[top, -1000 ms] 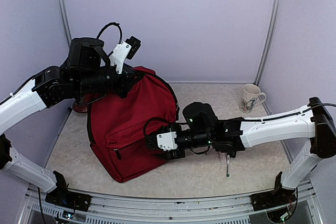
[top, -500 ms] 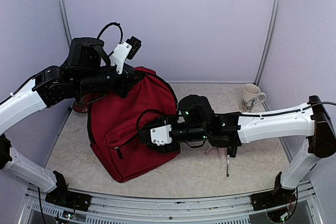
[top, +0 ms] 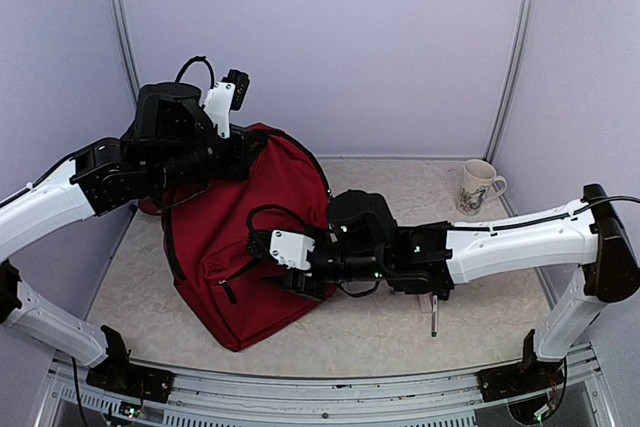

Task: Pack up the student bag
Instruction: Grab the lower front pocket of the student bag, then unzip the lower front pocket of the student bag, then open the lower front pocket of the student bag, then pick up the pen from the center of the board.

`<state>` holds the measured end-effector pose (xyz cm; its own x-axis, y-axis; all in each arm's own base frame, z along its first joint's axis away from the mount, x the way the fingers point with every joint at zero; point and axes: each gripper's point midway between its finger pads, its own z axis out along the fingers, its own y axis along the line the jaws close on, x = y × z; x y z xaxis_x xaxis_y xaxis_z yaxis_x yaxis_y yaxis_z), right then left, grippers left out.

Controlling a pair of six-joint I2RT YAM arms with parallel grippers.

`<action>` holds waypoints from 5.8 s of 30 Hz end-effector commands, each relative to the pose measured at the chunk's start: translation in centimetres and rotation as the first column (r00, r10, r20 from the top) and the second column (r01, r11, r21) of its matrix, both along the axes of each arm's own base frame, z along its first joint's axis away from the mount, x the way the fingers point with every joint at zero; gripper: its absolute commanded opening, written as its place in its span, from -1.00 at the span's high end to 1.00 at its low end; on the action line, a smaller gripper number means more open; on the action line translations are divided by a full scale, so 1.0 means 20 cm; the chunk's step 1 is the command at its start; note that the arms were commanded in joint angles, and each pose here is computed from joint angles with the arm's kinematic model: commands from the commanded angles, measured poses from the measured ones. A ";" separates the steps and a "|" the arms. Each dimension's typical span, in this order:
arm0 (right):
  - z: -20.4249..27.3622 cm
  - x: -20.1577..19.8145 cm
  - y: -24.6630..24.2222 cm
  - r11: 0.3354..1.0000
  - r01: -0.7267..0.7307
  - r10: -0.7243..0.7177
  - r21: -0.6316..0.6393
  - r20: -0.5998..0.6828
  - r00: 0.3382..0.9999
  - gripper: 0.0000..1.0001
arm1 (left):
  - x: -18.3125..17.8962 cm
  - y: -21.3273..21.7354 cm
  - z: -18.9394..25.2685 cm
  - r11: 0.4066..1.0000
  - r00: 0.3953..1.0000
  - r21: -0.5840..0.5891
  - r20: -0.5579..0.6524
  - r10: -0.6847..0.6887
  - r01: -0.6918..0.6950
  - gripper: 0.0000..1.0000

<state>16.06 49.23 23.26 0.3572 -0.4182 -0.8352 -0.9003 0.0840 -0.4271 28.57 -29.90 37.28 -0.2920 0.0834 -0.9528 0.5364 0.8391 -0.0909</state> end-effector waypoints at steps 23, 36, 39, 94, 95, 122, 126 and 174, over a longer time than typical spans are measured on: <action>-0.08 -0.09 0.32 0.943 0.277 -0.191 0.187 -0.378 0.906 0.07 | -0.01 0.02 0.24 0.956 0.995 -0.288 0.069 0.074 -0.052 1.00; -0.10 -0.08 0.40 0.943 0.264 -0.164 0.203 -0.408 0.898 0.76 | -0.03 -0.01 0.25 0.962 0.995 -0.270 0.081 0.051 -0.027 1.00; -0.10 -0.04 0.35 0.937 0.287 -0.181 0.201 -0.423 0.888 1.00 | -0.04 -0.02 0.26 0.968 0.995 -0.251 0.095 0.021 0.003 1.00; -0.07 -0.24 -0.38 0.982 -0.157 0.176 -0.109 0.197 0.965 -0.19 | -0.19 -0.20 0.27 0.965 0.947 0.081 0.185 -0.261 0.250 1.00; -0.08 -0.24 -0.35 0.979 -0.157 0.182 -0.127 0.216 0.959 -0.24 | -0.19 -0.21 0.27 0.963 0.946 0.080 0.183 -0.267 0.256 1.00; 0.03 0.01 -0.22 0.957 -0.063 0.126 -0.284 0.211 0.969 -0.42 | -0.25 -0.23 0.17 0.940 0.928 0.090 0.152 -0.340 0.329 1.00; 0.33 -0.27 -0.26 0.960 -0.270 0.273 -0.073 0.048 0.961 -0.45 | -0.22 -0.21 0.16 0.946 0.935 0.082 0.144 -0.323 0.314 1.00; -1.12 0.63 -1.87 0.071 0.714 -0.870 -0.697 -0.394 -0.298 0.62 | -0.23 -0.21 0.08 0.931 0.926 0.070 0.105 -0.363 0.358 1.00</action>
